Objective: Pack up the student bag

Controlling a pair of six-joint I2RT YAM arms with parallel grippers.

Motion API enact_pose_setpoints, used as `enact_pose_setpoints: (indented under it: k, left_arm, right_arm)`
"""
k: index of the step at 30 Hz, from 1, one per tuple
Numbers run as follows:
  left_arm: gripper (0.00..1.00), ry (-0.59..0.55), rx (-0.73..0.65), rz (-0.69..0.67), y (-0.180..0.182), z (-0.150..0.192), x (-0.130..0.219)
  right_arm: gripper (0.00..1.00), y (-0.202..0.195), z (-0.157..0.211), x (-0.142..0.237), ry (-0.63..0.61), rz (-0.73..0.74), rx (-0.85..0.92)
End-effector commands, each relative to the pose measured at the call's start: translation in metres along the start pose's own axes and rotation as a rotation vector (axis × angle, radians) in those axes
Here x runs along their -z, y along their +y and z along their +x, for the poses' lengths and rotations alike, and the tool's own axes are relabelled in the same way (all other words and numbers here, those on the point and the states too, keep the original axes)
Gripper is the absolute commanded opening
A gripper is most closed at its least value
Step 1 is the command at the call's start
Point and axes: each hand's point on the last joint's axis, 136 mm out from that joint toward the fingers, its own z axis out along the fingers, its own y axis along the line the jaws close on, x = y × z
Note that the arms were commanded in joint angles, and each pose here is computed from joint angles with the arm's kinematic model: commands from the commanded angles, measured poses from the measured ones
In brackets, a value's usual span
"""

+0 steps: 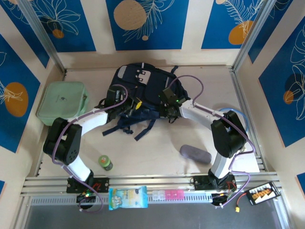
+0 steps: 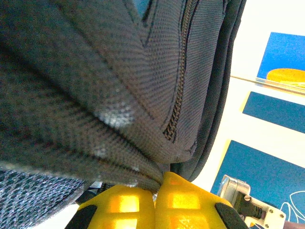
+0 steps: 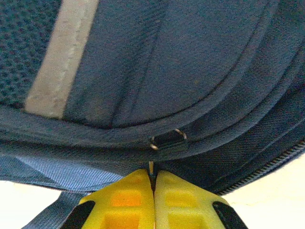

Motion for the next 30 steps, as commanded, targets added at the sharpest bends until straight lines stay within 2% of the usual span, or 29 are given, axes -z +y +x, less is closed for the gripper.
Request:
enact_pose_setpoints:
  k: [1,4,7,12,16,22,26,30]
  left_arm:
    - [0.0,-0.041,-0.047,0.041,-0.012,-0.012,0.01]
    - [0.0,-0.034,-0.057,0.028,-0.01,-0.01,0.01]
    - [0.0,-0.032,-0.068,0.019,-0.008,-0.01,0.01]
    - [0.0,-0.023,-0.109,-0.014,-0.001,-0.014,0.002]
    - [0.0,-0.014,-0.209,-0.074,0.01,-0.036,-0.008]
    - [0.22,0.05,-0.436,-0.187,0.016,-0.061,-0.023]
    - [0.34,-0.031,-0.525,-0.243,0.005,-0.075,-0.004]
    - [0.46,-0.156,-0.591,-0.339,-0.001,-0.09,0.037]
  right_arm:
    - [0.06,-0.053,-0.005,0.006,-0.026,0.163,-0.05]
    - [0.06,-0.08,-0.007,0.009,-0.024,0.199,-0.123]
    - [0.06,-0.085,-0.012,0.014,-0.034,0.2,-0.12]
    - [0.01,-0.054,-0.017,0.031,-0.078,0.11,-0.021]
    - [0.0,-0.013,-0.016,0.053,-0.107,-0.051,0.069]
    - [0.0,0.059,-0.001,0.086,-0.089,-0.39,0.161]
    - [0.0,0.092,0.008,0.09,-0.057,-0.501,0.178]
    - [0.0,0.105,0.005,0.081,-0.048,-0.491,0.168]
